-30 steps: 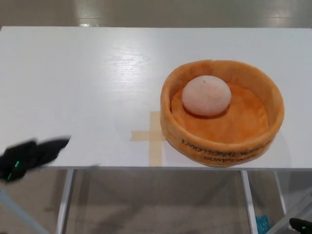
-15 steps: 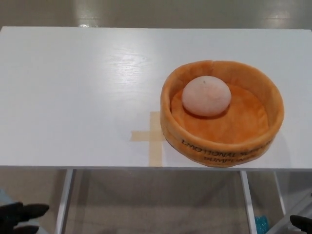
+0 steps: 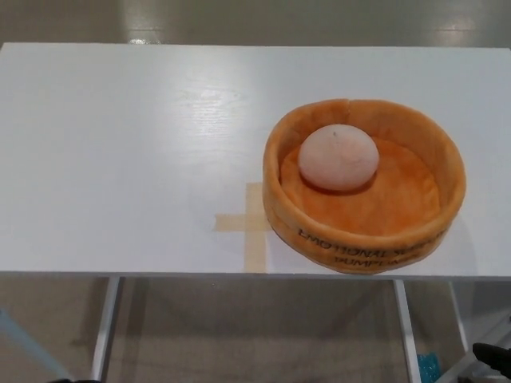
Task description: Use the left hand to pick up the pink round toy on the left and place it inside the orange plate on the desk.
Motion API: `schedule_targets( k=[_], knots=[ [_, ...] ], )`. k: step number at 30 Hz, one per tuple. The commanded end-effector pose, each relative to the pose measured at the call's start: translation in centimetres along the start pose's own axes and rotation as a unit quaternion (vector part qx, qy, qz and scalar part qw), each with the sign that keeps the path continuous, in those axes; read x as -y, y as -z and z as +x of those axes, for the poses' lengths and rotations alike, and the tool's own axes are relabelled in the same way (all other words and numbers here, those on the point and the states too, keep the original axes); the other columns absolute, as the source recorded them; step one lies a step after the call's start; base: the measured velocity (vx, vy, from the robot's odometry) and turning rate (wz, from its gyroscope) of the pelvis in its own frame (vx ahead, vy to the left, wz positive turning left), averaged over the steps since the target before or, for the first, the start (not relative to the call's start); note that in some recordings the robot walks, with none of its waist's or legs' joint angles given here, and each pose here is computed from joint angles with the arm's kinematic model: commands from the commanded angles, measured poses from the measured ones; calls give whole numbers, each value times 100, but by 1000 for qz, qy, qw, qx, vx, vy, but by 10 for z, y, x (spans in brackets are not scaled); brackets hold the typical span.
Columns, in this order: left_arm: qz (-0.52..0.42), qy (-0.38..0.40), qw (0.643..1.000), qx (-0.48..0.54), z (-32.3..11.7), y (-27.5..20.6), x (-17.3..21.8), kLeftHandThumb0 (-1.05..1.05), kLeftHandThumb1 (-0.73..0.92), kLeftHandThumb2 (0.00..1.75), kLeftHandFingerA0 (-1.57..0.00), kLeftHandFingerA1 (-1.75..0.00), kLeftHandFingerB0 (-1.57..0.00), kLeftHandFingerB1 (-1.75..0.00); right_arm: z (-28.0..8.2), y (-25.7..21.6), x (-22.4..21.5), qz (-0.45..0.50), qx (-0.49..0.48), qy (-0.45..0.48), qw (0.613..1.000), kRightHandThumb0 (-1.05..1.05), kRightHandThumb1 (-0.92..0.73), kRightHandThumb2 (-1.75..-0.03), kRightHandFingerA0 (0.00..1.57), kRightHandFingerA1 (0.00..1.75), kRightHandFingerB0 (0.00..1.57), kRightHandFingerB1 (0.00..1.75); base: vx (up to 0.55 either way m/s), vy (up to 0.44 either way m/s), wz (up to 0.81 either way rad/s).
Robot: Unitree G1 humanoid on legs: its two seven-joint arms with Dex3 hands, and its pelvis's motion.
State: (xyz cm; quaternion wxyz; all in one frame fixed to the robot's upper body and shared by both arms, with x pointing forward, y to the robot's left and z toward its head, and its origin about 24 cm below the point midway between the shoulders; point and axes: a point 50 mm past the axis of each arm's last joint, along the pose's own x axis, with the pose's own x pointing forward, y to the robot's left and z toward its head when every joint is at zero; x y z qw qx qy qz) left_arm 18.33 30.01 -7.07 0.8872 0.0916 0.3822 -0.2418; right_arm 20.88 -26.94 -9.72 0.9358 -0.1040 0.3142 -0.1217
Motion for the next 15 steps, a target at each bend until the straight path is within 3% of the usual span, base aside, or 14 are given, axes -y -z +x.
schedule_targets(
  k=[1, 5, 6, 7, 12, 13, 15],
  knots=[
    [5, -119, 989, -89, 41, 11, 21, -65, 70, 63, 0, -19, 0, -20, -3, 3, -10, 5, 12, -25, 1000, -27, -59, -57, 47, 40, 45, 42, 0, 0, 0],
    [5, -147, 987, -58, 57, -3, 32, -61, 71, 61, -2, -24, -1, -22, -3, 2, -22, 1, 6, -35, 999, -22, -60, -58, 47, 40, 44, 41, 0, 0, 0],
    [5, -149, 987, -54, 58, -5, 33, -64, 53, 89, 0, -27, 0, -23, -3, 2, -23, -1, 6, -37, 999, -23, -60, -58, 47, 39, 44, 41, 0, 0, 0],
    [5, -151, 987, -54, 59, -5, 34, -64, 53, 89, 0, -27, 0, -23, -3, 2, -23, -3, 6, -37, 999, -23, -60, -58, 47, 39, 44, 41, 0, 0, 0],
    [6, -160, 986, -46, 62, -10, 35, -56, 48, 85, 0, -35, -3, -29, -2, 2, -25, -17, 5, -38, 999, -25, -60, -58, 49, 40, 45, 41, 0, 0, 0],
    [5, -162, 986, -44, 62, -10, 35, -55, 66, 60, -6, -28, -4, -25, -2, 2, -26, -19, 4, -39, 999, -26, -61, -58, 48, 40, 46, 40, 0, 0, 0],
    [4, -163, 986, -43, 63, -11, 35, -55, 66, 60, -6, -28, -4, -25, -2, 2, -26, -20, 3, -39, 999, -26, -61, -58, 48, 40, 46, 40, 0, 0, 0]
  ],
)
